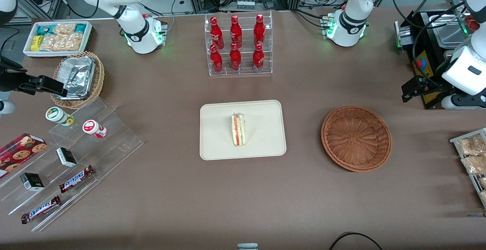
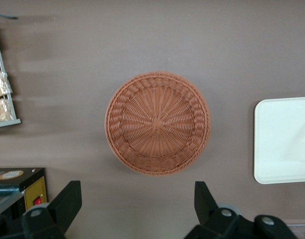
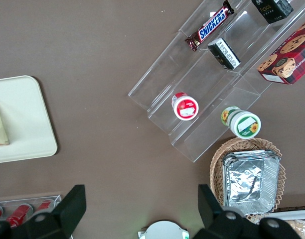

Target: Place sandwich from basket to tray

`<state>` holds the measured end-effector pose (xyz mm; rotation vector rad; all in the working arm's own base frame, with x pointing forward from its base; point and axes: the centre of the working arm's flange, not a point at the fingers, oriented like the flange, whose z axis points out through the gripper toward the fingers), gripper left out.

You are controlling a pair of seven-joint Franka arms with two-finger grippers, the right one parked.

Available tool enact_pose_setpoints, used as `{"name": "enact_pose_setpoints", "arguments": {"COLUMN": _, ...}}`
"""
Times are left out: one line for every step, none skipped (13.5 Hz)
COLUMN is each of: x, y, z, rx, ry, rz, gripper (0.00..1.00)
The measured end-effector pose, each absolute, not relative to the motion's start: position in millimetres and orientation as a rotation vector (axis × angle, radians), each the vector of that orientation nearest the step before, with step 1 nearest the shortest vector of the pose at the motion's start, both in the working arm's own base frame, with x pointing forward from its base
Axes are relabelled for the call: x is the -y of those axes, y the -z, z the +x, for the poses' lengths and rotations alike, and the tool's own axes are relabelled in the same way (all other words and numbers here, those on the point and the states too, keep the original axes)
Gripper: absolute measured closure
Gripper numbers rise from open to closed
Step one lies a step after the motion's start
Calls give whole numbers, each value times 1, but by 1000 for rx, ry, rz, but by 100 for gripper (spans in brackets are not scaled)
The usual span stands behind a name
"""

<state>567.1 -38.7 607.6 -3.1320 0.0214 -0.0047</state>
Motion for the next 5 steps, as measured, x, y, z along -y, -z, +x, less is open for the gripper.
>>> {"name": "enact_pose_setpoints", "arguments": {"x": 38, "y": -606, "z": 566, "rx": -21, "ry": -10, "rz": -3131, "gripper": 0}}
{"name": "enact_pose_setpoints", "arguments": {"x": 38, "y": -607, "z": 566, "rx": -20, "ry": -12, "rz": -3131, "gripper": 0}}
{"name": "enact_pose_setpoints", "arguments": {"x": 38, "y": -608, "z": 565, "rx": -20, "ry": -9, "rz": -3131, "gripper": 0}}
{"name": "enact_pose_setpoints", "arguments": {"x": 38, "y": -609, "z": 564, "rx": -20, "ry": -8, "rz": -3131, "gripper": 0}}
{"name": "enact_pose_setpoints", "arguments": {"x": 37, "y": -611, "z": 562, "rx": -17, "ry": -11, "rz": -3131, "gripper": 0}}
